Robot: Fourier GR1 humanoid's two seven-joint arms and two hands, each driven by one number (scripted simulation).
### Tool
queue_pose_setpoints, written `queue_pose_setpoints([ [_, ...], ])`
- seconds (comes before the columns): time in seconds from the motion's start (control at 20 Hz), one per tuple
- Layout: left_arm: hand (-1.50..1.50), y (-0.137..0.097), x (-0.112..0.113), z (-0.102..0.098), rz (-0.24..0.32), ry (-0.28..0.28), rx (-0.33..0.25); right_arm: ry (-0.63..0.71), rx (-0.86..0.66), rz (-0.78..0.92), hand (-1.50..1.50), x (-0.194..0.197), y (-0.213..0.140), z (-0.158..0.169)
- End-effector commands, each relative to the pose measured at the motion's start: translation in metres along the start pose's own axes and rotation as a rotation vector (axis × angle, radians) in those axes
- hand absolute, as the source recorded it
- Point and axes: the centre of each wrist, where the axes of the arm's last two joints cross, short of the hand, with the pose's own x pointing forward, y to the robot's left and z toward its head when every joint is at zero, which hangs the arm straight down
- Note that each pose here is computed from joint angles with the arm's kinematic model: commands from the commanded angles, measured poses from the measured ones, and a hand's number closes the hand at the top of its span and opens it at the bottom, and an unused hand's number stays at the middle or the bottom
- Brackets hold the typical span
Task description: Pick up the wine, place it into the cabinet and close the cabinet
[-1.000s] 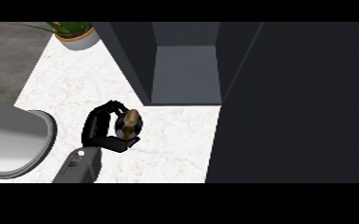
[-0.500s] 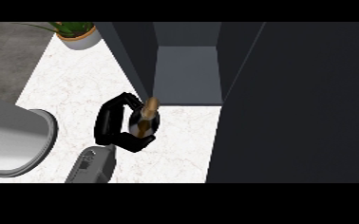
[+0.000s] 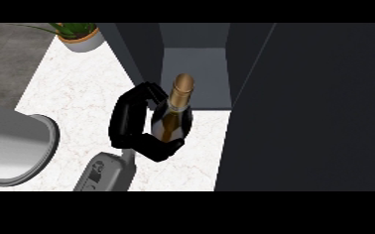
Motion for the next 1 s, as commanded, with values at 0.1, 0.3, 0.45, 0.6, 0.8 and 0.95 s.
queue_pose_setpoints([
  [0.1,1.50,-0.052,0.054,-0.038,0.021,0.012,0.010,-0.001,0.055,-0.051,-1.50,0.005,-0.004,0.014],
  [0.3,1.50,-0.066,0.066,-0.058,-0.013,0.026,0.050,0.001,0.068,-0.045,-1.50,0.004,-0.008,0.019],
  [0.45,1.50,-0.056,0.075,-0.085,0.006,0.076,0.096,0.005,0.074,-0.044,-1.50,0.007,-0.003,0.026],
  [0.6,1.50,-0.059,0.065,-0.094,-0.046,0.025,0.103,-0.005,0.085,-0.039,-1.50,0.001,-0.003,0.034],
  [0.8,1.50,-0.071,0.049,-0.091,-0.084,0.042,0.104,-0.003,0.050,-0.048,-1.50,0.002,0.006,0.025],
  [0.95,1.50,-0.057,0.044,-0.099,-0.160,0.014,0.078,-0.005,0.066,-0.031,-1.50,0.006,-0.003,0.009],
])
